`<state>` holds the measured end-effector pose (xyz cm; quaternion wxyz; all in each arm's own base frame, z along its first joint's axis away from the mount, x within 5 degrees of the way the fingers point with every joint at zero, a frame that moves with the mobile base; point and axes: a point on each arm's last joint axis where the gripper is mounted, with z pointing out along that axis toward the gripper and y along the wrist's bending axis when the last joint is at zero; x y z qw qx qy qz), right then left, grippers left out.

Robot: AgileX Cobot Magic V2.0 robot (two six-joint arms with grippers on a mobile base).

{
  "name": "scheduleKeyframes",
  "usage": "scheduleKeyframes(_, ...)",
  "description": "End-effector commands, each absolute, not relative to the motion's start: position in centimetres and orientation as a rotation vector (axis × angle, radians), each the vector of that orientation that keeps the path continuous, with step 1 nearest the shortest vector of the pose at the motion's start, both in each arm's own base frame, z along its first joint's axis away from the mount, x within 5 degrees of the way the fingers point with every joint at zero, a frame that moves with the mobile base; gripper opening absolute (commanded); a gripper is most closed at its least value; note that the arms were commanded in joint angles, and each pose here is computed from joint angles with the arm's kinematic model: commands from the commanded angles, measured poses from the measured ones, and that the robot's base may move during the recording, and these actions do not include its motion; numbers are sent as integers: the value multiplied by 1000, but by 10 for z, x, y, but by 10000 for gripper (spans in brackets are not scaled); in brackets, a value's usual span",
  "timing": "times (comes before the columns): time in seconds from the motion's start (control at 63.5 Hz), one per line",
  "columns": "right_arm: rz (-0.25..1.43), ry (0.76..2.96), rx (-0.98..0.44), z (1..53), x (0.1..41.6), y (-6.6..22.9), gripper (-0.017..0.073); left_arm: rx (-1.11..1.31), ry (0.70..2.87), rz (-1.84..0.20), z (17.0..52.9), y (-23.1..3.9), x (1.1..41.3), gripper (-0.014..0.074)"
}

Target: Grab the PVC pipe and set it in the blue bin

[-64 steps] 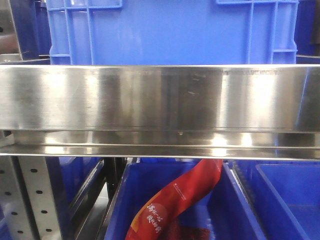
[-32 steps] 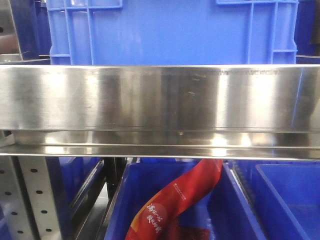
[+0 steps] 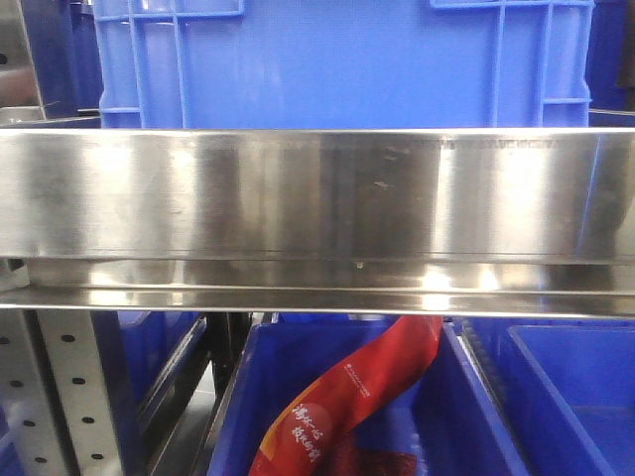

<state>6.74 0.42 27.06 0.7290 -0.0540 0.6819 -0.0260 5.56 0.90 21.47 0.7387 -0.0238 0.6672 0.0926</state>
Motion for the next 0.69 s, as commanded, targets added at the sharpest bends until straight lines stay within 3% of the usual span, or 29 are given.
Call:
scheduleKeyframes(0.0,-66,1481,-110,272,64,3,-163,-55,1449,204,217,9,55,-111)
scheduleKeyframes(0.189,-36,1498,-72,270,57,3,-163,-55,1449,204,217,9,55,-111)
scheduleKeyframes(0.409,-149,1523,-38,264,48,-1,-163,-55,1449,204,217,9,55,-111)
scheduleKeyframes(0.677,-86,1564,192,246,45,-5,-163,-55,1449,204,217,9,55,-111)
